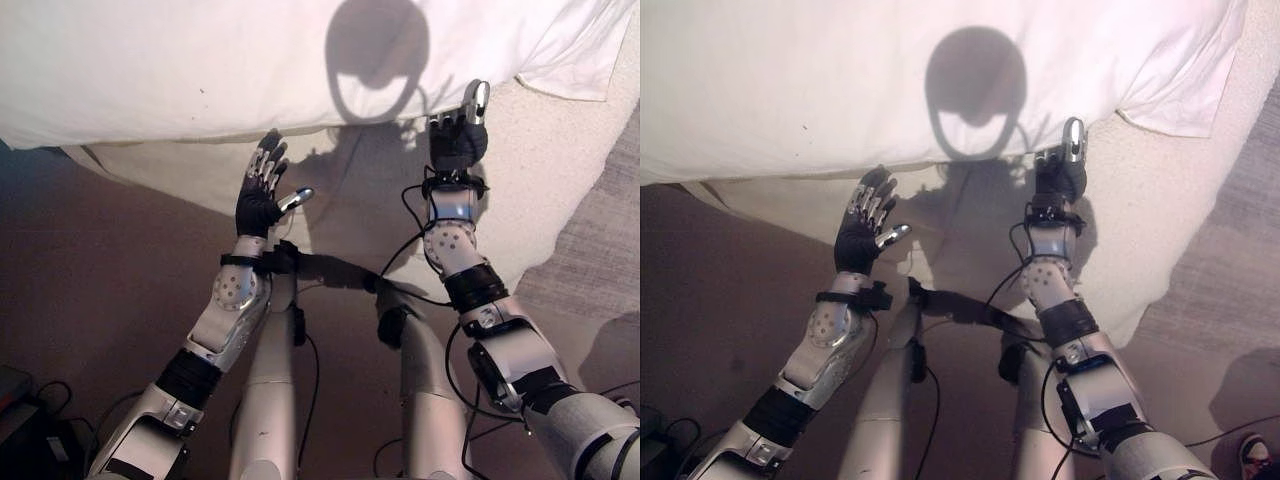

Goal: Make the bed

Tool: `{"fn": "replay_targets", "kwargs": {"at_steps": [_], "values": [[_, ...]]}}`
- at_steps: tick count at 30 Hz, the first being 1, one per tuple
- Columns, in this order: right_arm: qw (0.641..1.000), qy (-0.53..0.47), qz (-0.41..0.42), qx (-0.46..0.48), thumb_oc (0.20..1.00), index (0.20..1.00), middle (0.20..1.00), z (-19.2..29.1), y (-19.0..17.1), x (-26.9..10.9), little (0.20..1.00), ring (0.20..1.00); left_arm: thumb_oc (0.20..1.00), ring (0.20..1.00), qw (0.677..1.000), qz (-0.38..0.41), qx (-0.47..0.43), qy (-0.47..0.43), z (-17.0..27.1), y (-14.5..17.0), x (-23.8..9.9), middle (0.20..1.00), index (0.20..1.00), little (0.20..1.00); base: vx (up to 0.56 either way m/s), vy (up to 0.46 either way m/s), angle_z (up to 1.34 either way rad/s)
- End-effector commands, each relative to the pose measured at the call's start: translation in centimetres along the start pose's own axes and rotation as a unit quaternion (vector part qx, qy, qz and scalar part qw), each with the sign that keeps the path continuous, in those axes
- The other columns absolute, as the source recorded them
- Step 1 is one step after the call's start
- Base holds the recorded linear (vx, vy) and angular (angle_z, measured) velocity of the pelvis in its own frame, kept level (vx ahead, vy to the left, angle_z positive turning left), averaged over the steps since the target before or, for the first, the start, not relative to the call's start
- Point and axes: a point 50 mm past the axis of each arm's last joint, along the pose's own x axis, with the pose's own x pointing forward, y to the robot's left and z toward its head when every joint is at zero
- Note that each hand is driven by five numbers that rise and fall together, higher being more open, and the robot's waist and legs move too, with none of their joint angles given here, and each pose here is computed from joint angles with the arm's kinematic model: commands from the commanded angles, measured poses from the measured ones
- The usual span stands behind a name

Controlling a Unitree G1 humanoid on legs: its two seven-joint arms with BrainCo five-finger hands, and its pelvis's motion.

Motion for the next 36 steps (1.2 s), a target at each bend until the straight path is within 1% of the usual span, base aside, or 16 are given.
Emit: {"fn": "replay_targets", "kwargs": {"at_steps": [1, 9, 13, 16, 17, 20, 23, 30, 32, 33, 35, 36], "values": [[0.998, -0.036, 0.046, -0.037, 1.0, 1.0, 1.0, 1.9, 2.2, 1.3, 1.0, 1.0, 1.0, 1.0, 0.996, -0.039, -0.019, -0.08, 3.2, -1.0, -0.5, 1.0, 1.0, 1.0, 0.0, 0.0, 0.0], [0.995, -0.036, 0.061, -0.068, 1.0, 1.0, 1.0, 2.2, 3.8, 2.4, 1.0, 1.0, 1.0, 1.0, 0.996, -0.042, -0.018, -0.081, 3.4, -0.9, -0.7, 1.0, 1.0, 1.0, 0.0, 0.0, 0.0], [0.995, -0.038, 0.069, -0.068, 1.0, 1.0, 1.0, 2.2, 4.7, 3.0, 1.0, 1.0, 1.0, 1.0, 0.995, -0.045, -0.017, -0.083, 3.5, -0.9, -0.7, 1.0, 1.0, 1.0, 0.0, 0.0, 0.0], [0.992, -0.042, 0.103, -0.063, 1.0, 1.0, 1.0, 2.3, 6.9, 3.4, 1.0, 1.0, 1.0, 1.0, 0.995, -0.046, -0.019, -0.083, 3.6, -0.7, -0.8, 1.0, 1.0, 1.0, 0.0, 0.0, 0.0], [0.99, -0.053, 0.117, -0.056, 0.2, 0.2, 0.2, 2.6, 7.7, 3.4, 0.2, 0.2, 1.0, 1.0, 0.995, -0.046, -0.019, -0.085, 3.6, -0.7, -0.9, 1.0, 1.0, 1.0, 0.0, 0.0, 0.0], [0.984, -0.08, 0.155, -0.043, 0.2, 0.2, 0.2, 3.2, 9.5, 3.0, 0.2, 0.2, 1.0, 1.0, 0.995, -0.042, -0.018, -0.089, 3.8, -0.6, -0.9, 1.0, 1.0, 1.0, 0.0, 0.0, 0.0], [0.974, -0.094, 0.202, -0.032, 0.2, 0.2, 0.2, 3.6, 11.0, 1.8, 0.2, 0.2, 1.0, 1.0, 0.995, -0.042, -0.018, -0.09, 3.8, -0.5, -1.0, 1.0, 1.0, 1.0, 0.0, 0.0, 0.0], [0.96, -0.106, 0.257, -0.009, 0.2, 0.2, 0.2, 4.1, 11.8, -0.6, 0.2, 0.2, 1.0, 1.0, 0.994, -0.056, -0.039, -0.084, 3.8, -0.9, -1.2, 1.0, 1.0, 1.0, 0.0, 0.0, 0.0], [0.959, -0.098, 0.265, -0.014, 0.2, 0.2, 0.2, 3.7, 11.6, -1.2, 0.2, 0.2, 1.0, 1.0, 0.992, -0.073, -0.075, -0.076, 3.8, -1.6, -1.3, 1.0, 1.0, 1.0, 0.0, 0.0, 0.0], [0.959, -0.093, 0.266, -0.017, 0.2, 0.2, 0.2, 3.5, 11.4, -1.6, 0.2, 0.2, 1.0, 1.0, 0.986, -0.09, -0.125, -0.062, 3.6, -2.3, -1.4, 1.0, 1.0, 1.0, 0.0, 0.0, 0.0], [0.96, -0.086, 0.265, -0.017, 0.2, 0.2, 0.2, 3.2, 11.1, -2.1, 0.2, 0.2, 1.0, 1.0, 0.974, -0.113, -0.189, -0.045, 3.4, -3.7, -1.3, 1.0, 1.0, 1.0, 0.0, 0.0, 0.0], [0.96, -0.086, 0.264, -0.019, 0.2, 0.2, 0.2, 3.2, 11.1, -2.1, 0.2, 0.2, 1.0, 1.0, 0.974, -0.115, -0.192, -0.045, 3.3, -3.7, -1.2, 1.0, 1.0, 1.0, 0.0, 0.0, 0.0]]}}
